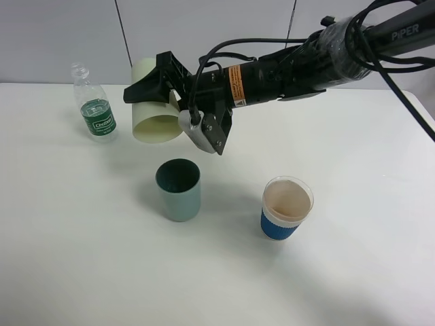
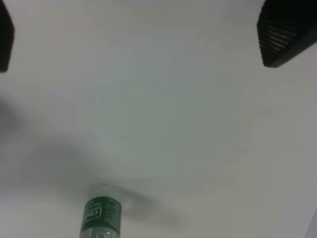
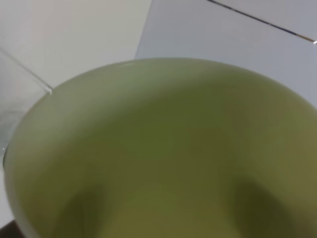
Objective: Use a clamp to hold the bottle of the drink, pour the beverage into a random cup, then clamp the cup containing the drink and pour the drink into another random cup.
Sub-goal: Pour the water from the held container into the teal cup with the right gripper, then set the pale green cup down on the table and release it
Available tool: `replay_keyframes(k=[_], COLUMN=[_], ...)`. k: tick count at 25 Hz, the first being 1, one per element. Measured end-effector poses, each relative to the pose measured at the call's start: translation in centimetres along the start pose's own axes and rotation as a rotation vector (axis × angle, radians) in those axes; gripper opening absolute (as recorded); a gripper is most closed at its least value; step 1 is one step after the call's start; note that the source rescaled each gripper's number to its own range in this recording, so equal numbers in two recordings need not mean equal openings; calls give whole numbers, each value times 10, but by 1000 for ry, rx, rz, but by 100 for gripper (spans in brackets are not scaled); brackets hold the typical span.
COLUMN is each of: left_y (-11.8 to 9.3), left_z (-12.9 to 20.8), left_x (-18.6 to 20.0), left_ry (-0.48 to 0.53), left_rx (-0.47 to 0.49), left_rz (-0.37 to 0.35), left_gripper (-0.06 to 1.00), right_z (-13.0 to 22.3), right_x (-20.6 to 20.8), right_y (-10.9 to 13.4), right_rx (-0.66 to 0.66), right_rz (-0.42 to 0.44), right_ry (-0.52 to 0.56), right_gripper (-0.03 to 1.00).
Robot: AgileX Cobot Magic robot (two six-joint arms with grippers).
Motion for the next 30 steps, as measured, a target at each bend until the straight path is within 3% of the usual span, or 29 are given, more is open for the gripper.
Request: replay_keyframes(k=[4, 7, 11, 16, 20, 22, 25, 30], left_y=[0, 0, 0, 0, 0, 0, 0, 0], left_z=[0, 0, 0, 0, 0, 0, 0, 0], left_x=[0, 0, 0, 0, 0, 0, 0, 0], left_ry=[0, 0, 0, 0, 0, 0, 0, 0], left_rx=[0, 0, 0, 0, 0, 0, 0, 0], left_rz=[0, 0, 0, 0, 0, 0, 0, 0], left_gripper=[100, 100, 100, 100, 100, 100, 100, 100], right_z=[1, 3, 5, 12, 32, 44, 57, 69], right_x=[0, 0, 0, 2, 15, 23, 33, 48], right_y=[2, 3, 2, 1, 2, 3, 7, 12], right_rx=[-32, -185, -603, -1265, -1707, -1848, -1965, -2012], right_rz=[-15, -22, -2, 58, 197, 282, 372, 439], right_ry=[11, 28, 42, 76, 137, 169, 207, 251], right_gripper=[0, 0, 0, 0, 0, 0, 0, 0])
Point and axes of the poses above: a point on each arm's last joint axis where the gripper is mounted, x pointing back along that axis away from the gripper, y along the wrist's bending axis when the last joint is at zero, z = x × y, the point moved 3 cm from there along -x, pointing out along that axis toward the gripper, and after that the axes turned 12 degrees about -x, right-handed, at the moved point
